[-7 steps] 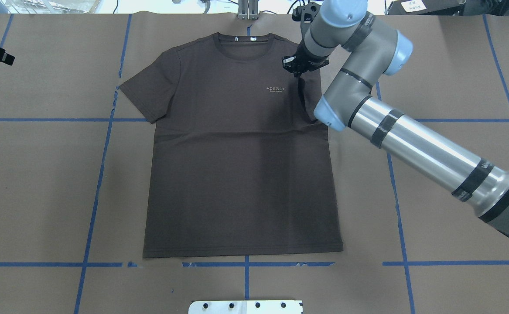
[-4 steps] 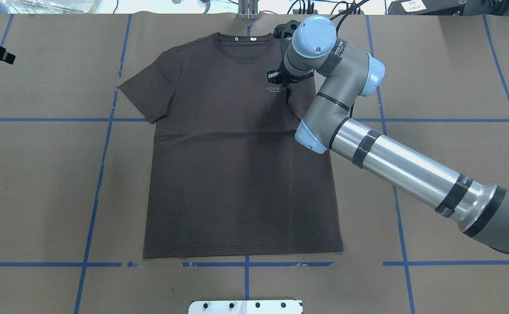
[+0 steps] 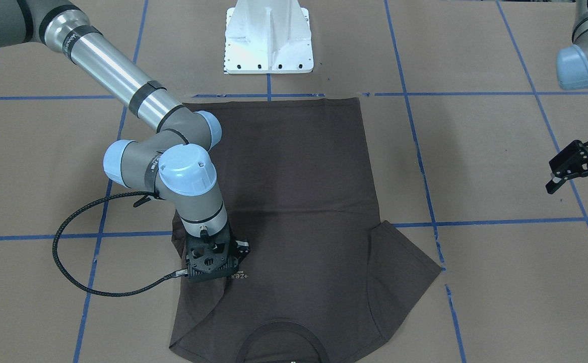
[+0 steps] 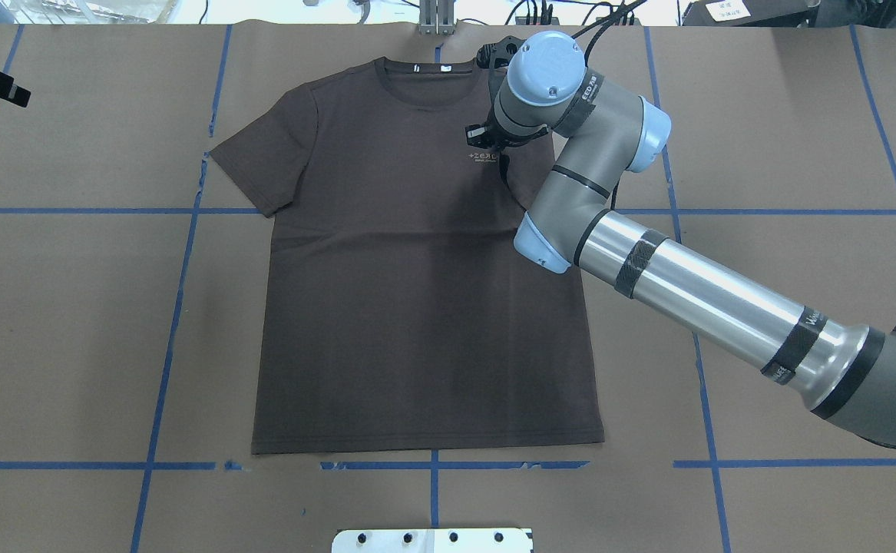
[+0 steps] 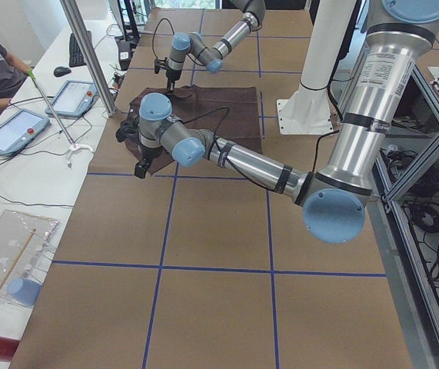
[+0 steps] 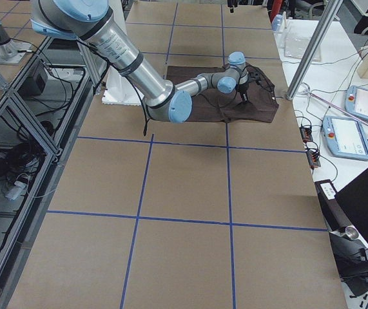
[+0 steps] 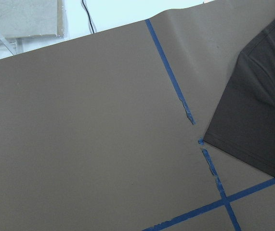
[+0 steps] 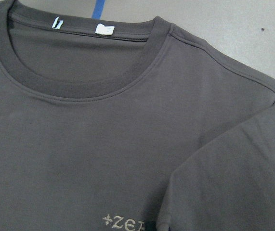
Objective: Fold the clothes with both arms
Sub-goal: 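Grasp the sleeve with the right gripper and fold it inward onto the shirt, then raise the right gripper away while the left gripper moves toward the other sleeve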
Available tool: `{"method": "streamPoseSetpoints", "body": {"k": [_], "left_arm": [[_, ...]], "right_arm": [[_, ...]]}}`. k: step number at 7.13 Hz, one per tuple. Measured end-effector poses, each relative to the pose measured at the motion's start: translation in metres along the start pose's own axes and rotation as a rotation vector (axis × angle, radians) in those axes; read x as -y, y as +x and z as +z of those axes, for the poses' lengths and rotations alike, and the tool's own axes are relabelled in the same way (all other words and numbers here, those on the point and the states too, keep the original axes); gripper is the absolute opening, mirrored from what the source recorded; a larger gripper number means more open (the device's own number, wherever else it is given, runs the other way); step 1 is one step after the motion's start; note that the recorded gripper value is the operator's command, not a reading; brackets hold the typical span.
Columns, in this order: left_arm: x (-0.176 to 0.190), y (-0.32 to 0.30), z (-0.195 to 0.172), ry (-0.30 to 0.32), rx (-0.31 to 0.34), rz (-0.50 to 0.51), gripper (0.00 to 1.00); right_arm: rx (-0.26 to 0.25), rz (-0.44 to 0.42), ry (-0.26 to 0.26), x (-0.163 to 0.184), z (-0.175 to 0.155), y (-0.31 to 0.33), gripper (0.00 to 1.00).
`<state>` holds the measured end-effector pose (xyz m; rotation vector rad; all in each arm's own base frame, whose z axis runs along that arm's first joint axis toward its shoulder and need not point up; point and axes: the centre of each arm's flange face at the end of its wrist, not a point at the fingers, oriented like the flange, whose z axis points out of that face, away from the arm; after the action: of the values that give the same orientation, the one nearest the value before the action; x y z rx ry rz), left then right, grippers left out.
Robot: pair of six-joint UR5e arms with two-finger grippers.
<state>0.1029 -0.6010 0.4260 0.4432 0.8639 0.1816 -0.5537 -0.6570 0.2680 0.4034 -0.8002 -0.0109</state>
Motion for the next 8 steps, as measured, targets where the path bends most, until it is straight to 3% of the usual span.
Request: {"method": "streamPoseSetpoints", "body": {"k": [1,3,5,7,8], "left_arm": [[0.002,0.000,0.001,0.000,0.001,0.000,1.00],[0.005,0.001,0.007,-0.004,-0.001,0.004,1.00],[0.013,0.023,0.020,-0.005,-0.022,-0.012,1.00],[0.024,0.084,0.048,-0.009,-0.054,-0.177,1.00],[0.020,0.105,0.067,0.005,-0.038,-0.242,1.00]], "right_arm": [[-0.003,0.000,0.002,0.004,0.000,-0.005,1.00],[0.001,0.001,0.013,0.010,-0.004,-0.010,1.00],[0.039,0.058,0.011,0.035,-0.031,0.001,1.00],[0.077,0.163,-0.114,0.089,-0.097,0.067,1.00],[0.068,0.189,-0.180,0.099,-0.126,0.111,1.00]]}}
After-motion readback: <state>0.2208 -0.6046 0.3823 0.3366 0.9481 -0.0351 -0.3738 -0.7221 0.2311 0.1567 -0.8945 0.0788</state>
